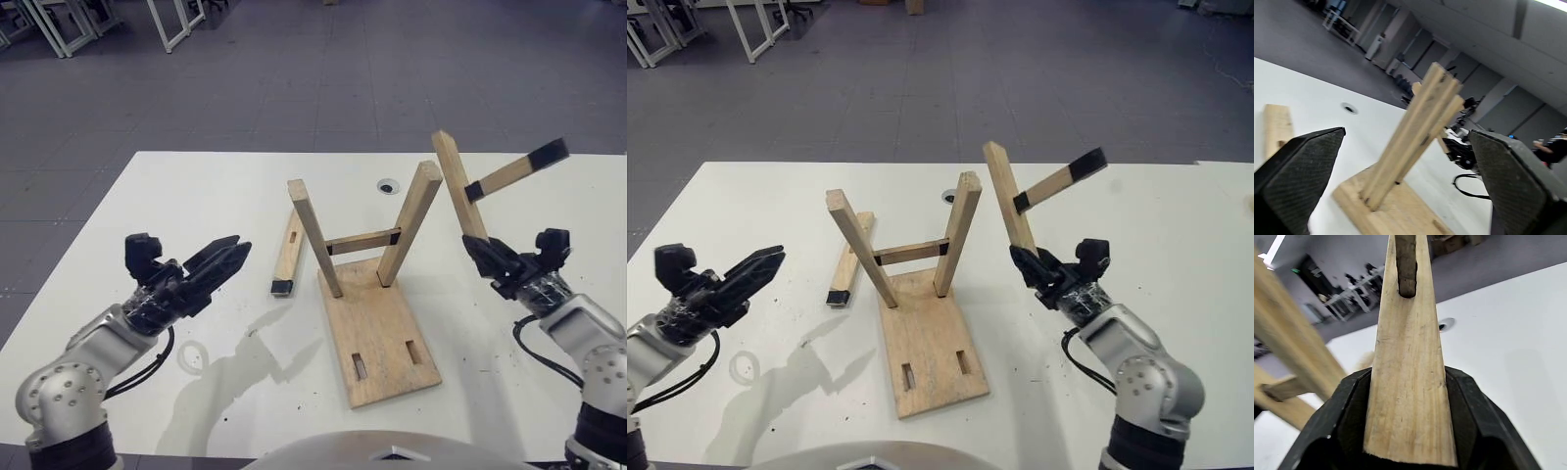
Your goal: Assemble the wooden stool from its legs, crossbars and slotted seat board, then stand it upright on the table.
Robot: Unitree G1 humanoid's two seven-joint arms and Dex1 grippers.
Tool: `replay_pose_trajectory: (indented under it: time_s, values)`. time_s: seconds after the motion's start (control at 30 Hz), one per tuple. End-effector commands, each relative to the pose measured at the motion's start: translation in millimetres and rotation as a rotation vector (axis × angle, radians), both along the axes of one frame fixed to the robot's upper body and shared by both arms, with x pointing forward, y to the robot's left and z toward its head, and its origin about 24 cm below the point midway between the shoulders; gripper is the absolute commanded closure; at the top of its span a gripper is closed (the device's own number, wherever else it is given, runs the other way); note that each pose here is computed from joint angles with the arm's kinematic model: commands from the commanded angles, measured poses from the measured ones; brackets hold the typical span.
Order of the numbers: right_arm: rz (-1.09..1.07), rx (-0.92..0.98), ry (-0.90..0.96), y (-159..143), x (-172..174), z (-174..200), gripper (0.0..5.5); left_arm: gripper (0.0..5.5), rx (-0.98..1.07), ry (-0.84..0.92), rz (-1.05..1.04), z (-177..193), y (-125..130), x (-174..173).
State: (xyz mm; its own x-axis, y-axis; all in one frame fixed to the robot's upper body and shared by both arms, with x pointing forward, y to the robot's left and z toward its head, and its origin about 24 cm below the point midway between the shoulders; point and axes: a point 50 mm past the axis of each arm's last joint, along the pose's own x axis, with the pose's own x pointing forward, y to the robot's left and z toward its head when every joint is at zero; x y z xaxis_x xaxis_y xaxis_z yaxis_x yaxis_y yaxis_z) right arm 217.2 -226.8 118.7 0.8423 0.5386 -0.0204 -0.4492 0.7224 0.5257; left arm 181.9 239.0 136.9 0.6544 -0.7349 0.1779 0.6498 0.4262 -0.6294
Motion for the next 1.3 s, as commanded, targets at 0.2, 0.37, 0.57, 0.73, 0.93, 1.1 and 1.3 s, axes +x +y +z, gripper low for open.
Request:
replay_pose_trajectory:
  time_s: [0.2,0.37,0.57,0.73,0.93,1.1,1.3]
  values:
    - [0.616,0.459,-0.271,29.2,-31.9,90.8,3.46,0.32,-0.153,0.085,-0.489,15.9,-52.3,-13.2]
    - [0.879,0.461,-0.092,80.3,-47.5,70.8,3.46,0.32,-0.194,0.077,-0.572,21.4,-74.4,-4.6]
    - [0.977,0.348,0.009,100.9,-54.2,49.0,3.46,0.32,-0.201,0.069,-0.604,26.7,-83.1,0.8]
    - [0.98,0.209,0.035,112.1,-50.4,30.6,3.46,0.32,-0.211,0.069,-0.62,28.7,-87.1,1.9]
    - [0.959,0.1,0.002,116.1,-45.3,21.6,3.46,1.2,-0.205,0.094,-0.645,26.1,-89.8,-0.6]
    - [0.974,0.098,-0.004,115.4,-46.0,22.2,3.46,2.01,-0.169,0.1,-0.625,22.1,-89.6,-0.9]
    - [0.98,0.095,-0.005,114.4,-46.4,22.9,3.46,2.94,-0.171,0.095,-0.619,20.5,-90.0,-1.0]
